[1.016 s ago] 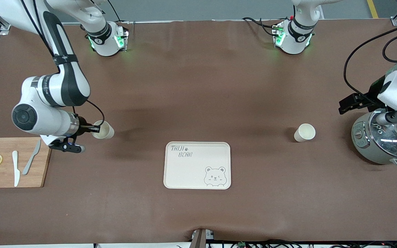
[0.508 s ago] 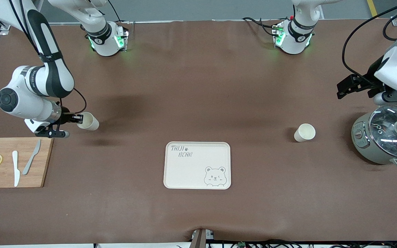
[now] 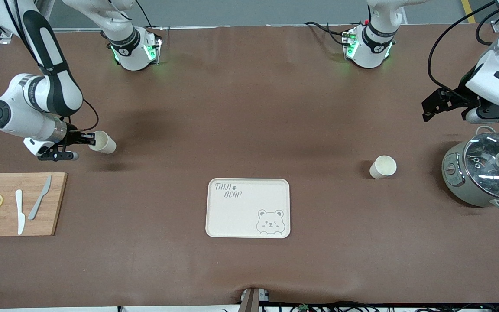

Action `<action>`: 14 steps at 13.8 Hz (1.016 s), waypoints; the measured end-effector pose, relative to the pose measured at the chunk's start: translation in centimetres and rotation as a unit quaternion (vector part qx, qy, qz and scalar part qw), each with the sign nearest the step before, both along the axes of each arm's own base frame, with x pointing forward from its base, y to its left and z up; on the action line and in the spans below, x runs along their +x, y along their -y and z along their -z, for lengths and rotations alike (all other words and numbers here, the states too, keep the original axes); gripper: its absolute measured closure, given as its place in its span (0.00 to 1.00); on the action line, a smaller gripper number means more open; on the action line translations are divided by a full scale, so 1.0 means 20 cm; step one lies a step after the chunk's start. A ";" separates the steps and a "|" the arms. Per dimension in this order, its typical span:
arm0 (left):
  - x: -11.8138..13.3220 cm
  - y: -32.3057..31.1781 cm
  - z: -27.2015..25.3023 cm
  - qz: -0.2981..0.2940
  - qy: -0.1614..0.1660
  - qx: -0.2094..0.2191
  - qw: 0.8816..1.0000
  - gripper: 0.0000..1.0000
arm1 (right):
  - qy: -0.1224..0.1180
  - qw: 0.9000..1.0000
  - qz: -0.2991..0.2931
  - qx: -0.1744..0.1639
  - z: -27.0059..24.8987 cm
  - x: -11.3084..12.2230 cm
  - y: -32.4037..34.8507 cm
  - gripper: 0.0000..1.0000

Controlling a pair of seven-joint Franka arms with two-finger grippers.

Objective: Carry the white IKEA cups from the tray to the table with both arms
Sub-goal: 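Carry the cup toward the cutting board while the left gripper withdraws, then lower the cup onto the table and open the right gripper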

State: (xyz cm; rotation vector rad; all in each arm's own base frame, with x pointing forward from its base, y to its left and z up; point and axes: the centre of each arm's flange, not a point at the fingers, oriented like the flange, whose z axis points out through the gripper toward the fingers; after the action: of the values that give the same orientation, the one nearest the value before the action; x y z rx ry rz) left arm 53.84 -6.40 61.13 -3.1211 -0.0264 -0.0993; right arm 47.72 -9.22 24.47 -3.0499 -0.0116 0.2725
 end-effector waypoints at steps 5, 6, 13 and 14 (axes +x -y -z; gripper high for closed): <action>0.01 -0.02 -0.03 -0.003 0.009 -0.001 1.000 0.00 | -0.009 1.000 -0.001 0.001 0.07 -0.08 -0.01 0.97; 0.01 -0.02 -0.03 -0.003 0.010 -0.001 1.000 0.00 | -0.010 1.000 -0.001 0.001 0.08 -0.08 -0.01 0.97; 0.03 -0.02 -0.05 -0.003 0.015 -0.003 1.000 0.00 | -0.014 1.000 0.007 0.002 0.09 -0.10 0.03 0.41; 0.04 -0.02 -0.05 -0.003 0.015 -0.004 1.000 0.00 | -0.014 1.000 0.011 0.002 0.09 -0.11 0.05 0.32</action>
State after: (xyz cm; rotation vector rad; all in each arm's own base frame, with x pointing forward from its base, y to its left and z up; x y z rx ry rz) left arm 54.57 -6.00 62.08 -3.1268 -0.0363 -0.1474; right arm 45.62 -10.14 22.60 -3.0395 0.0229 0.3121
